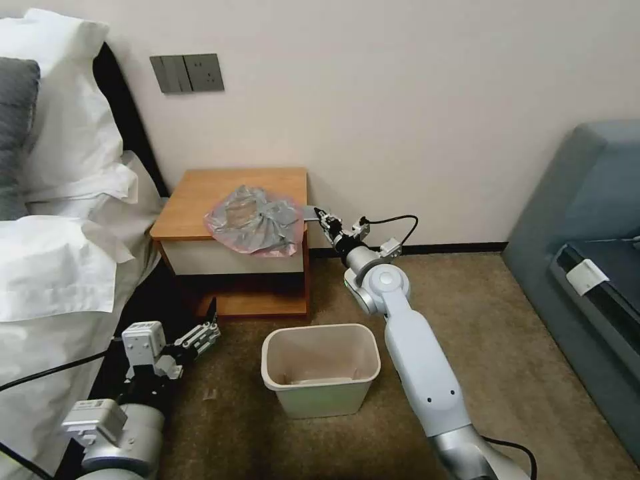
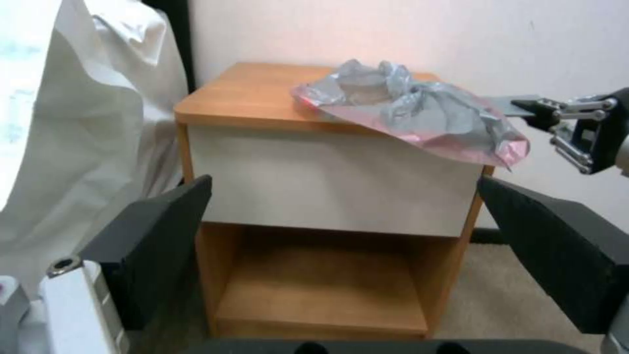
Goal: Pick up the garbage bag from the table and place it over the trash can.
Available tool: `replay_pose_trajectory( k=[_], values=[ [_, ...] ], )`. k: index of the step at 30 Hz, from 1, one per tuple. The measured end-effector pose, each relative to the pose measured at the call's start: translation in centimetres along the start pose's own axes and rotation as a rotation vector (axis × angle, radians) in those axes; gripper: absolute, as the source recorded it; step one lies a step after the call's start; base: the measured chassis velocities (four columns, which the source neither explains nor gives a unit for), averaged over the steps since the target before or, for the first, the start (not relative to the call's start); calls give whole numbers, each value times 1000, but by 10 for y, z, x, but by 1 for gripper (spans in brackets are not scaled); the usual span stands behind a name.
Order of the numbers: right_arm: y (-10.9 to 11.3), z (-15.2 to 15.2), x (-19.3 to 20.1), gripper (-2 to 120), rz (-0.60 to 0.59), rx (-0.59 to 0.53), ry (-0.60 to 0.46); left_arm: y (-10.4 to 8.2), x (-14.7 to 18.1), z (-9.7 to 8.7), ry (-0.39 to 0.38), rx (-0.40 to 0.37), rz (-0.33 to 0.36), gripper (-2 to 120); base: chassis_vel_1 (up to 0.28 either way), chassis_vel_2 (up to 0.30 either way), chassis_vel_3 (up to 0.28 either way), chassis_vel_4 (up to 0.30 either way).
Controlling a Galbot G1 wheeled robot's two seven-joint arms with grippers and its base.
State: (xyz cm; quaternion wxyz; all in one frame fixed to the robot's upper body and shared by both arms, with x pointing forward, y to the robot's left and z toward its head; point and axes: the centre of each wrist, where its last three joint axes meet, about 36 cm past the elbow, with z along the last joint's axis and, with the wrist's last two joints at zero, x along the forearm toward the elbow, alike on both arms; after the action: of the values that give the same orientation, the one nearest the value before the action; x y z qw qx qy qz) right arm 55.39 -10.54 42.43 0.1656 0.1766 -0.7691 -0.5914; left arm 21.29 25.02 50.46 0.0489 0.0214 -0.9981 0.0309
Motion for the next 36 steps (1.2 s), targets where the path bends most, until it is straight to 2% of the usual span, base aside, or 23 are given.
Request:
replay_pose_trajectory(
  k=[1, 8, 11, 13, 14, 17, 18, 20, 24, 29, 36],
  values=[
    [2, 2, 5, 0, 0, 3, 2, 0, 0, 0, 0, 0, 0, 100, 0, 0, 0, 0],
    [22, 13, 37, 0, 7, 6, 18, 0, 0, 0, -1, 0, 0, 100, 0, 0, 0, 0],
    [36, 23, 73, 0, 51, -8, 46, -1, 0, 0, -6, -2, 0, 100, 0, 0, 0, 0],
    [36, 23, 73, 0, 51, -8, 46, -1, 0, 0, -6, -2, 0, 100, 0, 0, 0, 0],
    [48, 37, 110, 0, 75, 1, 70, -2, 0, 1, -17, -5, 0, 100, 0, 0, 0, 0],
    [51, 43, 122, 0, 85, -1, 79, -2, 0, 1, -17, -5, 0, 100, 0, 0, 0, 0],
    [62, 60, 152, 0, 114, -35, 102, -2, 0, 1, -22, -5, 1, 100, 0, 0, 0, 0],
    [66, 69, 168, 0, 138, -61, 113, -3, 0, 1, -27, -5, 2, 100, 0, 0, 0, 0],
    [67, 84, 191, 0, 191, -74, 130, -4, -1, 0, -34, -6, 4, 100, 0, 0, 0, 0],
    [47, 92, 217, 0, 276, -34, 149, -4, -1, 0, -39, -6, 4, 100, 0, 0, 0, 0],
    [40, 92, 230, 0, 280, -5, 140, -5, -2, -1, -65, -8, 3, 100, 0, 0, 0, 0]
  ],
)
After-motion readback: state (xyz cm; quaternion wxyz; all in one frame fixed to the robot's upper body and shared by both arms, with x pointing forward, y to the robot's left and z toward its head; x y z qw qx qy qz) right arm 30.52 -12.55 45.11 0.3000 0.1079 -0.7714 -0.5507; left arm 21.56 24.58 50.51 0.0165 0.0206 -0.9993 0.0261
